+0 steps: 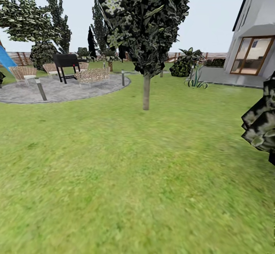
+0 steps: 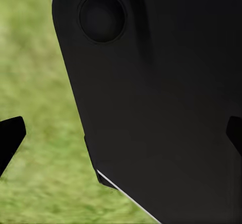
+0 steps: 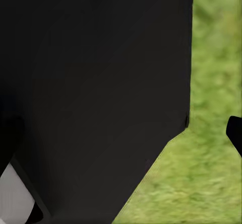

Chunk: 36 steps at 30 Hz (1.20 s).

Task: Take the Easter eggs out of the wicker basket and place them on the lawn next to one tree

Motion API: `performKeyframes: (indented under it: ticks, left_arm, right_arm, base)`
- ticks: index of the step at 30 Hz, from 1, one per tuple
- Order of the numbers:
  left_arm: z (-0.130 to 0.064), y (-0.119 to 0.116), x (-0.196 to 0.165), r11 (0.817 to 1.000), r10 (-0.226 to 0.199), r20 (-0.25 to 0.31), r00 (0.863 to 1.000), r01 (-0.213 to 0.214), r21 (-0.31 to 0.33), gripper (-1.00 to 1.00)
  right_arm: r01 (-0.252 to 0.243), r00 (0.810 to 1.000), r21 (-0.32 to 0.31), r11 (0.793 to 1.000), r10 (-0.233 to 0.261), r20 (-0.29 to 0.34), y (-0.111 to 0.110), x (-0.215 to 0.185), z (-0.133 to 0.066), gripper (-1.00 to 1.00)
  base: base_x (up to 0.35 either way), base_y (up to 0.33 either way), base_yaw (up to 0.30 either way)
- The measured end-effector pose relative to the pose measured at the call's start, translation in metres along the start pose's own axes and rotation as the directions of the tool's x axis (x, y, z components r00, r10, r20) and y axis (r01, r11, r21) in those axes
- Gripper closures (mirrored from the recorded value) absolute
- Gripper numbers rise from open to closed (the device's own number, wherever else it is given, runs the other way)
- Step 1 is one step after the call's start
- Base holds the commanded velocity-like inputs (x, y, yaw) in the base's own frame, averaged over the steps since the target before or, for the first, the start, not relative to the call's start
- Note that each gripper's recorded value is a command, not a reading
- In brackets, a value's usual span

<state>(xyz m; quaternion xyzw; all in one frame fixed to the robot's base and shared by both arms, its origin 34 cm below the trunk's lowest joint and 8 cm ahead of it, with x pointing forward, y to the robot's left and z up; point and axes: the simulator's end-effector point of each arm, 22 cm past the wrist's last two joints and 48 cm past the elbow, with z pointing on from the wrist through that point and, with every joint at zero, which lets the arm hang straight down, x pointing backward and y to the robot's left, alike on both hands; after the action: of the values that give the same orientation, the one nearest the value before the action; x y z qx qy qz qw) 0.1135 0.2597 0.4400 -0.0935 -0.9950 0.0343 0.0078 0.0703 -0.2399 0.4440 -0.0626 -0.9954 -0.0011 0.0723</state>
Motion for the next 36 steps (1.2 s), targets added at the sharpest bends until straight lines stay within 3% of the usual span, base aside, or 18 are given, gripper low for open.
performKeyframes:
  ticks: [10,23,36]
  left_arm:
    - [0.0,0.0,0.0001,1.0,0.0,0.0,1.0,0.0,0.0,-1.0]
    - [0.0,-0.0001,0.0001,1.0,0.0,0.001,1.0,0.0,0.0,-1.0]
    - [0.0,0.0,-0.0001,1.0,0.0,0.001,1.0,0.0,0.0,-1.0]
  right_arm:
    - [0.0,1.0,0.0,1.0,0.0,0.0,-0.0002,0.0,0.0,-1.0]
    - [0.0,1.0,-0.008,1.0,0.0,-0.002,0.0062,0.0012,-0.0001,-1.0]
    - [0.0,1.0,-0.009,1.0,0.0,-0.001,0.0071,0.0009,-0.0001,-1.0]
  base:
    - [0.335,0.0,-0.271]
    - [0.335,0.0,-0.046]
    - [0.335,0.0,-0.218]
